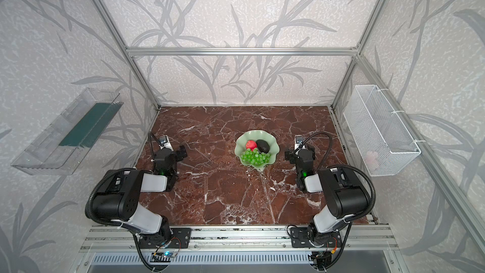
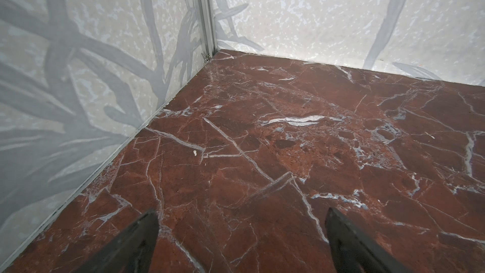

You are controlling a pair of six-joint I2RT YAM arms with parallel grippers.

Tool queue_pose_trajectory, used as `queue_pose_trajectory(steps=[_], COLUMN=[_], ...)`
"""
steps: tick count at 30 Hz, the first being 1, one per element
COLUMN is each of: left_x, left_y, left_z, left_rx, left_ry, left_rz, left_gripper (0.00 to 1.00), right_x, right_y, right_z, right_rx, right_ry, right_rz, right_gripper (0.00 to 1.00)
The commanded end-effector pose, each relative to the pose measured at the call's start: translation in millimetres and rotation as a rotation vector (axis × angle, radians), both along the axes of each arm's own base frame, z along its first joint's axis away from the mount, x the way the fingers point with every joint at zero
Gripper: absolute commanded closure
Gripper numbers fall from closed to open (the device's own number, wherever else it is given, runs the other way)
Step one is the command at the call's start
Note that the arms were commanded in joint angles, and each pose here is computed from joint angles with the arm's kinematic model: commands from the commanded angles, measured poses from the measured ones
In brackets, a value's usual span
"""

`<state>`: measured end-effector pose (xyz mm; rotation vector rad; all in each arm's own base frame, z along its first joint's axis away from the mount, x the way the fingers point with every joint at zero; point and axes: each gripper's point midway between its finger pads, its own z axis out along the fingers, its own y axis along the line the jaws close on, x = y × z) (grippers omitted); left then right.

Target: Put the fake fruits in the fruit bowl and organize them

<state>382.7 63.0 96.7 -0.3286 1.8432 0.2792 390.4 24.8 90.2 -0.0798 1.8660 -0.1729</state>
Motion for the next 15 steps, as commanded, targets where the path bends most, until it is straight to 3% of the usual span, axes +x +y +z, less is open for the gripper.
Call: queue_pose_trajectory(steps=[1, 15], left_x=[1.9, 2.3], left_y=[0.6, 0.7], left_z=[3.5, 3.4], left_rx=[0.015, 0.018], left_ry=[-0.013, -0.011], left_rz=[-0.005, -0.006], left_gripper=[0.01, 0.01], right_x=[3.5, 3.5], right_y=[-1.4, -1.0], right_z=[7.3, 7.0], right_rx=[0.001, 0.003], right_ry=[-0.023, -0.022], right_rz=[-0.018, -0.016], right_gripper=[0.01, 0.01])
